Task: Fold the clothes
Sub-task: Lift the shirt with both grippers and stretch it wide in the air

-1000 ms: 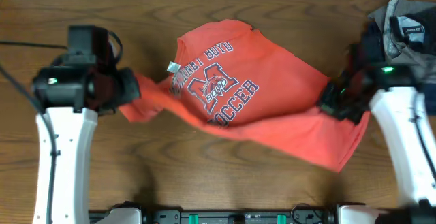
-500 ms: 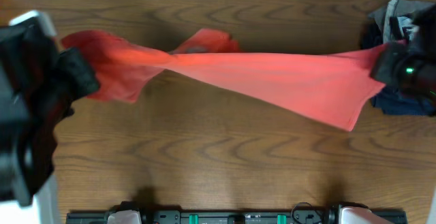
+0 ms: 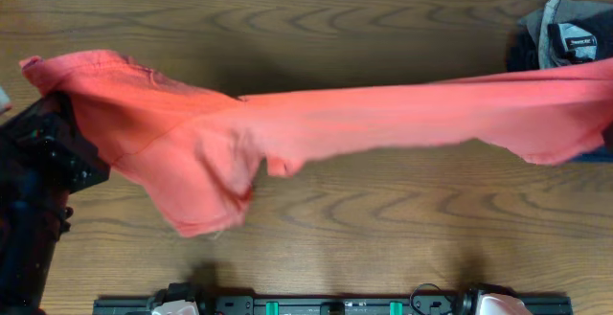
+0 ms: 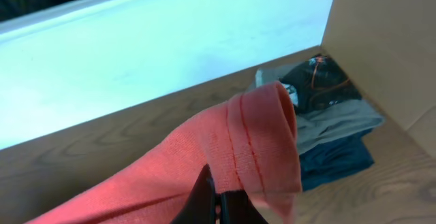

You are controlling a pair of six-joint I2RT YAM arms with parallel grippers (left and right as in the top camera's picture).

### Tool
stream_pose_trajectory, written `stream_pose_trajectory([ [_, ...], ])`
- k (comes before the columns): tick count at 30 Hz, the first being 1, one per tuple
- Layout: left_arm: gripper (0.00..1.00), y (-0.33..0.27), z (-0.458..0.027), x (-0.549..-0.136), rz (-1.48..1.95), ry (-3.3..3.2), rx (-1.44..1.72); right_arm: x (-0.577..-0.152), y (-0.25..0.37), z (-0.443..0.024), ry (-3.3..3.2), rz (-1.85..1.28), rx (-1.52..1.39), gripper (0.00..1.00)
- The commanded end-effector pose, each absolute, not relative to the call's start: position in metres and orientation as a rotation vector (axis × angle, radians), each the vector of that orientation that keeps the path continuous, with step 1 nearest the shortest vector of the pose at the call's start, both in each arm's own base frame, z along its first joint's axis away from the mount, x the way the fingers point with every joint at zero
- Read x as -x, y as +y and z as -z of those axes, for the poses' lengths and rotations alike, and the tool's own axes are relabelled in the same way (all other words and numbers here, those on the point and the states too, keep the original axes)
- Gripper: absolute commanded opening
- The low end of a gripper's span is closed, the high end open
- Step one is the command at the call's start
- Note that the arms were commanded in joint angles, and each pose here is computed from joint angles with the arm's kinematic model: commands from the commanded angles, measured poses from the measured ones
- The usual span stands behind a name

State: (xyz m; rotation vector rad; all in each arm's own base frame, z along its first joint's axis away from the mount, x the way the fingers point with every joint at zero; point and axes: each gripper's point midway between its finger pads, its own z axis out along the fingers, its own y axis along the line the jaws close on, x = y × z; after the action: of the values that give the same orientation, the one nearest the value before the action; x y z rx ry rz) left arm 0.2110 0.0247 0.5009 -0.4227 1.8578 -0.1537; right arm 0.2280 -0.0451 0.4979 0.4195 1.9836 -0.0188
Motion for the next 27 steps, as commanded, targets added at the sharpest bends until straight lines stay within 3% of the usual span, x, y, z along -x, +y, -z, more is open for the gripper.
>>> stream_pose_trajectory([
  [1,0.06,0.026,-0.496,-0.229,0.164,1.888,0.429,-0.254,-0.061,-0.475,2.083,0.104,-0.442,0.01],
  [9,0.06,0.03,-0.45,-0.297,0.191,2.076,0.446,-0.329,-0.06,-0.396,2.391,0.047,-0.427,0.01],
  [17,0.06,0.035,-0.393,-0.421,0.264,2.162,0.432,-0.448,-0.048,-0.326,2.451,-0.048,-0.357,0.01],
  [23,0.06,0.034,-0.412,-0.503,0.333,1.943,0.332,-0.528,-0.035,-0.368,2.126,-0.249,-0.337,0.01],
  [27,0.06,0.044,-0.483,-0.519,0.296,1.666,0.282,-0.542,-0.04,-0.437,1.874,-0.243,-0.299,0.01],
])
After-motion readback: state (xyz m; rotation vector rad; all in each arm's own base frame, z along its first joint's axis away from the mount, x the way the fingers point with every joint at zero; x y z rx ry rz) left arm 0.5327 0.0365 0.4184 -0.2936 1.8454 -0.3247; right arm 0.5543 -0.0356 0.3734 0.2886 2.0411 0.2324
